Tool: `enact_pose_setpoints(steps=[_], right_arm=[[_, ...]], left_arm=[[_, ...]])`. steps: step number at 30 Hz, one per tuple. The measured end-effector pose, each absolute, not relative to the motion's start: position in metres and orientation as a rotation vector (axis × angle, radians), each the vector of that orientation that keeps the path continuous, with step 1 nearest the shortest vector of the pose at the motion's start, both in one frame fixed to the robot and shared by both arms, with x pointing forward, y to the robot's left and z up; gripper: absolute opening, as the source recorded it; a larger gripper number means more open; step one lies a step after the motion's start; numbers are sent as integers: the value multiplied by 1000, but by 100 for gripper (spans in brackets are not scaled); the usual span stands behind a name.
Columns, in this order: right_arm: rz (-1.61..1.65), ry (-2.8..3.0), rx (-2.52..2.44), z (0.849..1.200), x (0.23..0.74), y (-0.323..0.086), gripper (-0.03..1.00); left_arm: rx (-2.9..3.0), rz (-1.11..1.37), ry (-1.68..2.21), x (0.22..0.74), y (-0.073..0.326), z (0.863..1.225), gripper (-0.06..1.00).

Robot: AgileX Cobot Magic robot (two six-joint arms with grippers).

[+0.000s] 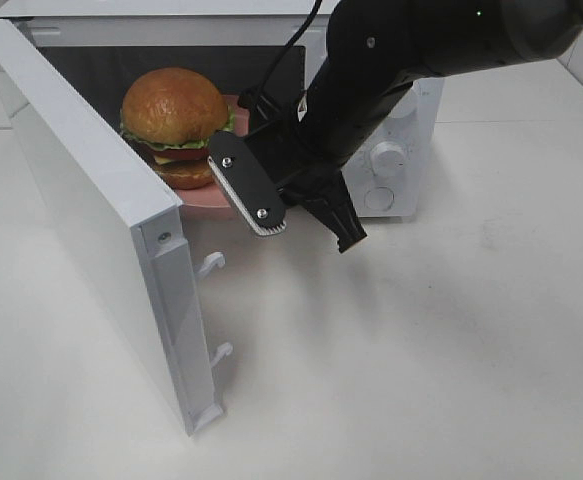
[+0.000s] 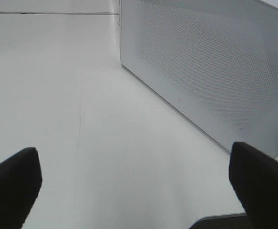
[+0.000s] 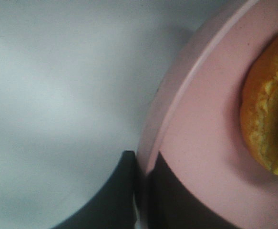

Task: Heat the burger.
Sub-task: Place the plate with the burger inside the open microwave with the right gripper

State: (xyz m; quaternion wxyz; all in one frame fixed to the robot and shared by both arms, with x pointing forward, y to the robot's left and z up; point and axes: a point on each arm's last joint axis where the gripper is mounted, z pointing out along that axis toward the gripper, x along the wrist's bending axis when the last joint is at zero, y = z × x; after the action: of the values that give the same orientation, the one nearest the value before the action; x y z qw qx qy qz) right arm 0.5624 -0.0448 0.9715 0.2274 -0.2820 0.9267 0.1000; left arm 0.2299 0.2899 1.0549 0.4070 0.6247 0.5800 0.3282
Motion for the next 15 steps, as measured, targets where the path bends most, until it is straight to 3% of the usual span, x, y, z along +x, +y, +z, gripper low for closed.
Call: enact_pose_setpoints(steps=[15], right_arm=[[274, 2566, -651, 959, 596, -23, 4]], left_arm=[[1575, 828, 1462, 230, 290, 1055, 99]])
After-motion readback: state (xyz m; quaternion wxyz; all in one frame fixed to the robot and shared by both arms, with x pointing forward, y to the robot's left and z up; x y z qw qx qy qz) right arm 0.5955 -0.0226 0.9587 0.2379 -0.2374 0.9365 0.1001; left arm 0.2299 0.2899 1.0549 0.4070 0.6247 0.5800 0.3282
